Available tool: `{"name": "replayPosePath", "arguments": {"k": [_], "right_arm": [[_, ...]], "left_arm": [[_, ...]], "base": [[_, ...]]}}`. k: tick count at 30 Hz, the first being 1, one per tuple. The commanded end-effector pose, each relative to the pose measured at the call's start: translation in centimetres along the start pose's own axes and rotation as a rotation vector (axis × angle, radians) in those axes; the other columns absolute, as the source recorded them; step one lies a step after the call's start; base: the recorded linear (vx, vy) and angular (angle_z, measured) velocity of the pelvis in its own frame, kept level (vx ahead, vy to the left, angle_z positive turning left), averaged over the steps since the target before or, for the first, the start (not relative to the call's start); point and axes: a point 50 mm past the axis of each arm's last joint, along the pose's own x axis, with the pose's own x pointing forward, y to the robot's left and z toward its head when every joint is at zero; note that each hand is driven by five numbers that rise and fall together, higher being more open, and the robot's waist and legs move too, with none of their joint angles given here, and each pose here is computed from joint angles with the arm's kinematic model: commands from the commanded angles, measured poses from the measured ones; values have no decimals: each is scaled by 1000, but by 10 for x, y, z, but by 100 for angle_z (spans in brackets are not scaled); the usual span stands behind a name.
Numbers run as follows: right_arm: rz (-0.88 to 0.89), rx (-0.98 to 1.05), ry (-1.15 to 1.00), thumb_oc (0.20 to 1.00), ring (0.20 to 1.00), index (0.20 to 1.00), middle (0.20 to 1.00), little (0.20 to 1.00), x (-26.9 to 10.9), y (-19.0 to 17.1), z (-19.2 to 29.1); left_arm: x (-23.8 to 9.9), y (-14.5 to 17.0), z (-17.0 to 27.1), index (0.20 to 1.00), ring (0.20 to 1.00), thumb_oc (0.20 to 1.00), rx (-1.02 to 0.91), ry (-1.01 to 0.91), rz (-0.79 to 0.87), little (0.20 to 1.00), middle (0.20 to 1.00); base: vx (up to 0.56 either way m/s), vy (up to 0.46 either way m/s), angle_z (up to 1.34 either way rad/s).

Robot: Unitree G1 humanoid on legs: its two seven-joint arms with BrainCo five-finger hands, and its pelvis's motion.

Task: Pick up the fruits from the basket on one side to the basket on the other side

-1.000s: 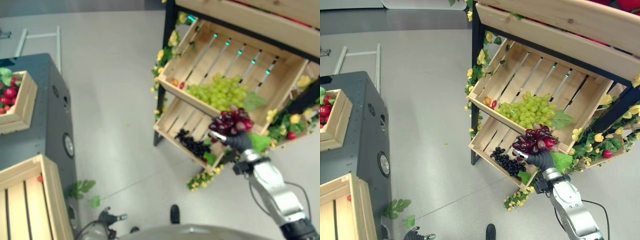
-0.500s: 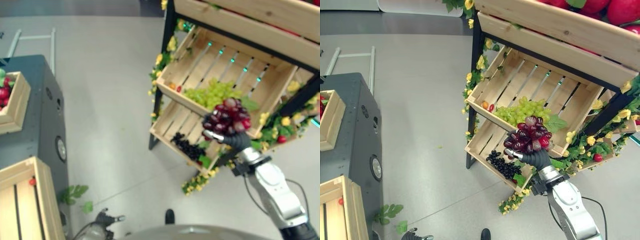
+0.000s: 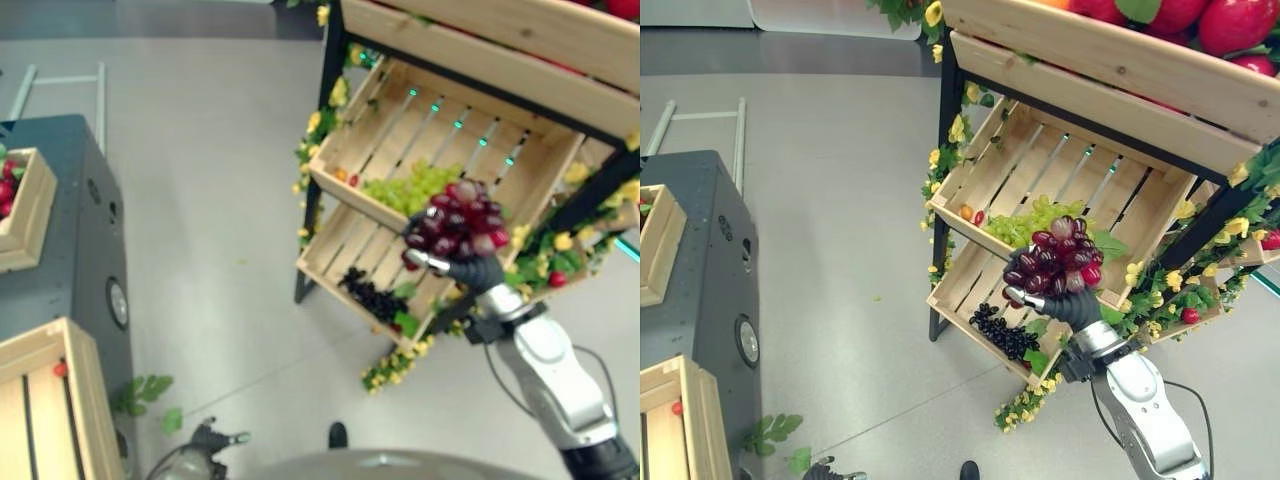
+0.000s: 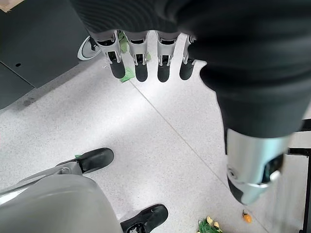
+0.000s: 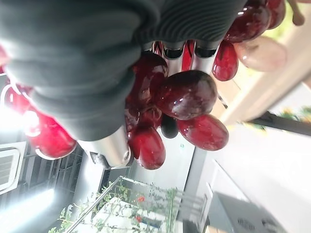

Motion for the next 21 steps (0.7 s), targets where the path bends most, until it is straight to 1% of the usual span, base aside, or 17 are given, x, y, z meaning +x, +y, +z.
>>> {"name": "replayPosePath", "arguments": {"k": [1,7,9,10,13,17,18,19,21], "right_arm": [[-132,-116,-249,200,200,200,200,200,15,-31,45],[-235,-185,-243,200,200,200,200,200,21,-59,52],[-242,-199,-247,200,200,200,200,200,22,-61,54],[-269,-210,-247,200,200,200,200,200,25,-69,56],[-294,-236,-245,200,200,200,200,200,27,-77,60],[-381,-308,-199,200,200,200,200,200,34,-106,65],[-381,-308,-198,200,200,200,200,200,34,-105,64],[-411,-335,-163,200,200,200,200,200,40,-118,66],[-424,-332,-143,200,200,200,200,200,45,-124,64]], "left_arm": [[-2,-23,3,1000,1000,1000,36,13,-77,1000,1000],[-2,-26,1,1000,1000,1000,35,31,-91,1000,1000],[-2,-26,0,1000,1000,1000,36,33,-93,1000,1000],[-2,-27,-1,1000,1000,1000,36,37,-96,1000,1000],[-2,-28,-1,1000,1000,1000,33,40,-100,1000,1000],[-3,-32,-4,1000,1000,1000,35,55,-111,1000,1000],[-3,-32,-4,1000,1000,1000,35,56,-112,1000,1000],[-4,-34,-6,1000,1000,1000,38,64,-120,1000,1000],[-4,-35,-5,1000,1000,1000,34,65,-122,1000,1000]], "base": [[58,0,3],[11,-3,1],[14,-8,3],[0,0,0],[0,0,0],[22,-2,1],[56,0,2],[50,-4,1],[0,0,0]]}}
